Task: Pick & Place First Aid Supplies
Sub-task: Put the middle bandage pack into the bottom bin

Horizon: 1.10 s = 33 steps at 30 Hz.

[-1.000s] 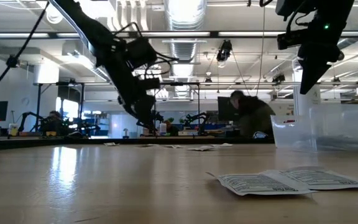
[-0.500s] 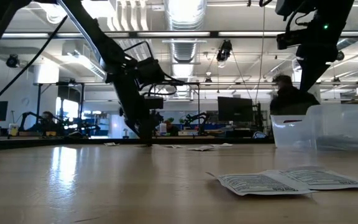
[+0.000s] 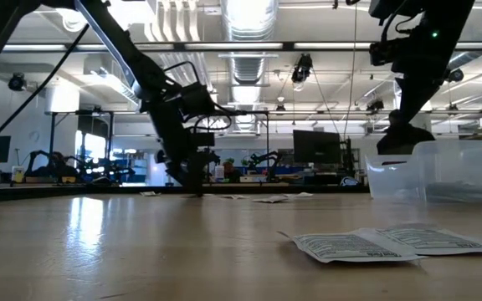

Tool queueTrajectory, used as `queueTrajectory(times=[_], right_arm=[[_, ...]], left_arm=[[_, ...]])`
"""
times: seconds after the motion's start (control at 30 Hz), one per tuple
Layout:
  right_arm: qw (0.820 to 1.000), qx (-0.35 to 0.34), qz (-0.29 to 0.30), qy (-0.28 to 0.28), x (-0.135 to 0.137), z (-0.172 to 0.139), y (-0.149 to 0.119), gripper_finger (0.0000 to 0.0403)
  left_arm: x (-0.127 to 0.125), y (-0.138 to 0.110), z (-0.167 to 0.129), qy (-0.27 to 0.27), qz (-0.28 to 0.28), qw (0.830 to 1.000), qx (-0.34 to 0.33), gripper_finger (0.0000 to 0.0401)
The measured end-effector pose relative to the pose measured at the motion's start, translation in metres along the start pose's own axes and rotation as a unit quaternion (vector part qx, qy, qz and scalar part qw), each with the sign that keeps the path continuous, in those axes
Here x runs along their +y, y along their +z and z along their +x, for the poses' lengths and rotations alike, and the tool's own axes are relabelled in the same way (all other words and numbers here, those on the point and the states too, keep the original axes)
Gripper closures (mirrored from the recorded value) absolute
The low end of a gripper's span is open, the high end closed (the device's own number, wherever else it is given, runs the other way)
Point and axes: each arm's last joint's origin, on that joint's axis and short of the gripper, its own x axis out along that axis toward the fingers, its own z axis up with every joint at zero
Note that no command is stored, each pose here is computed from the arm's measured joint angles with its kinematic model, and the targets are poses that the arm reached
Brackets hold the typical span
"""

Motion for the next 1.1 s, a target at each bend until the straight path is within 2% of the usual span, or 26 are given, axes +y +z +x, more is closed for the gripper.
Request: queueTrajectory(times=[0.3, 0.7, 0.9, 1.1], right_arm=[[0.998, 0.029, 0.022, 0.045, 0.003, 0.0, -0.002, 0.0335], [0.995, 0.051, 0.037, 0.077, 0.005, -0.001, -0.003, 0.0335], [0.995, 0.051, 0.035, 0.077, 0.005, -0.001, -0.003, 0.0343], [0.995, 0.051, 0.031, 0.078, 0.005, -0.001, -0.003, 0.0343]], left_arm=[[0.004, -0.004, 0.005, 0.008, 0.017, 1.0, 0.017, 0.0259], [0.003, -0.005, 0.005, -0.013, 0.038, 0.999, 0.022, 0.0393], [0.003, -0.002, -0.004, -0.021, 0.038, 0.999, 0.009, 0.04], [-0.004, 0.005, -0.03, -0.067, 0.042, 0.997, -0.019, 0.0401]])
